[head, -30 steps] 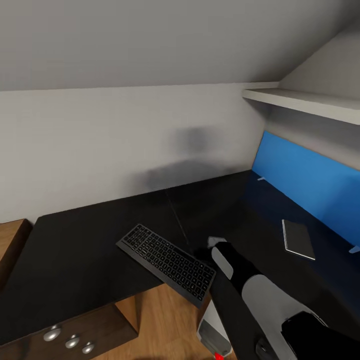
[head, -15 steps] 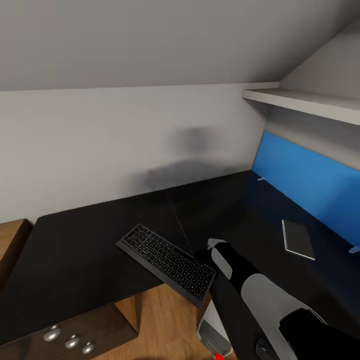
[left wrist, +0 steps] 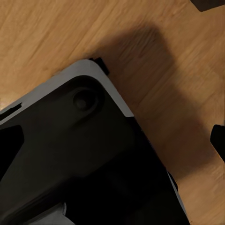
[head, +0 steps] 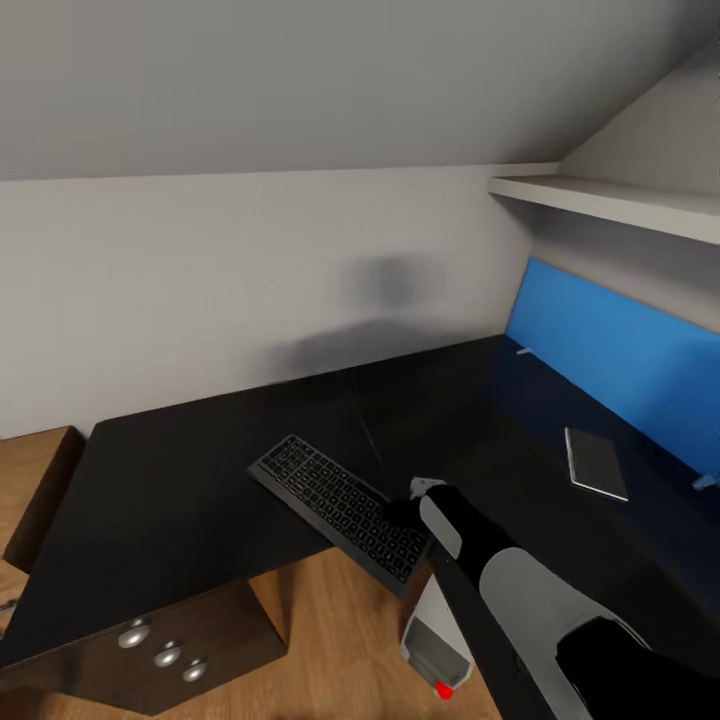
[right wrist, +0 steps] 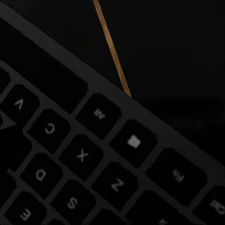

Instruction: In the bedroom, organize the workspace by keeping the computer under the desk, ensuring the monitor is on the desk, placing the keyboard on the desk next to the monitor, placing the mouse on the desk next to the keyboard, moving the folder from the swivel chair onto the desk next to the mouse, stacking the notebook on top of the folder with the pen on top of the notebook, and positioning the swivel chair next to the desk.

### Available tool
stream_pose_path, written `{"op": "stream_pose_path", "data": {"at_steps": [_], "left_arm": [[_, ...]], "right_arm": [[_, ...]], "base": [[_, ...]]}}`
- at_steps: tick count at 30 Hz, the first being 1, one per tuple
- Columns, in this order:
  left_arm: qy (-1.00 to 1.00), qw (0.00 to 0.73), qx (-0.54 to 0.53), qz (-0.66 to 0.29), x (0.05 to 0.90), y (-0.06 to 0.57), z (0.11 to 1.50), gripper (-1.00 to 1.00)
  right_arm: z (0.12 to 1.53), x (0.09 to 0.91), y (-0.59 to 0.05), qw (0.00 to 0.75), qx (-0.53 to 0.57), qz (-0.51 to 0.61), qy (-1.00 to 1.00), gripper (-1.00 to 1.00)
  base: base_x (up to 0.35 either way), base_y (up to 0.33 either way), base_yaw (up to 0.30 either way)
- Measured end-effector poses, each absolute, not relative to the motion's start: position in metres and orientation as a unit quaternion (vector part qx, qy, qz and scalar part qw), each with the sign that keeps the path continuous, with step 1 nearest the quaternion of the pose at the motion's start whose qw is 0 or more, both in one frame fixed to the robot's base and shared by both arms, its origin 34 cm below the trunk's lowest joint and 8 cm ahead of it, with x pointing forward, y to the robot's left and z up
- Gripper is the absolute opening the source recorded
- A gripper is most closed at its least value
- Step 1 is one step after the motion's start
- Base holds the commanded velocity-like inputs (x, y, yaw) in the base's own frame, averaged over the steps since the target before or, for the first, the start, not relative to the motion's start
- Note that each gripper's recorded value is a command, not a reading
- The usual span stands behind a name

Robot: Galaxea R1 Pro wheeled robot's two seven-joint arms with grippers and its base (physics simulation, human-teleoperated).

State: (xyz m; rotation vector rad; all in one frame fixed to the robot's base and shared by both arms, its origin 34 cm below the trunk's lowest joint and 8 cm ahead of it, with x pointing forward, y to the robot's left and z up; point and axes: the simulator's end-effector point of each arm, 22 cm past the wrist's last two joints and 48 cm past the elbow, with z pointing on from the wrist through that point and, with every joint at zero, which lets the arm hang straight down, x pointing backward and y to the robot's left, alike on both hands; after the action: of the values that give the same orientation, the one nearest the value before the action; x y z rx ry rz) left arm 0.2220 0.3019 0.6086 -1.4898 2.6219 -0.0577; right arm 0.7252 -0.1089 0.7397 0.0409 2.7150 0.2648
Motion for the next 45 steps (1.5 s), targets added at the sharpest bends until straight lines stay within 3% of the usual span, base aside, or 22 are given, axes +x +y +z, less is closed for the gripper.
{"op": "stream_pose_path", "data": {"at_steps": [11, 22, 45], "left_arm": [[0.867, 0.063, -0.493, -0.019, 0.222, 0.302, 0.609, 1.00], [0.867, 0.062, -0.494, -0.018, 0.221, 0.303, 0.608, 1.00], [0.867, 0.067, -0.494, -0.026, 0.225, 0.301, 0.609, 1.00]], "right_arm": [[0.734, 0.717, -0.102, 0.192, 0.019, 0.104, 0.976, 1.00], [0.736, 0.715, -0.089, 0.189, 0.012, 0.129, 0.973, 1.00], [0.739, 0.713, -0.077, 0.189, 0.008, 0.136, 0.972, 1.00]], "base": [[-0.183, 0.198, 0.000], [-0.015, 0.037, 0.000], [0.000, 0.218, 0.000]]}}
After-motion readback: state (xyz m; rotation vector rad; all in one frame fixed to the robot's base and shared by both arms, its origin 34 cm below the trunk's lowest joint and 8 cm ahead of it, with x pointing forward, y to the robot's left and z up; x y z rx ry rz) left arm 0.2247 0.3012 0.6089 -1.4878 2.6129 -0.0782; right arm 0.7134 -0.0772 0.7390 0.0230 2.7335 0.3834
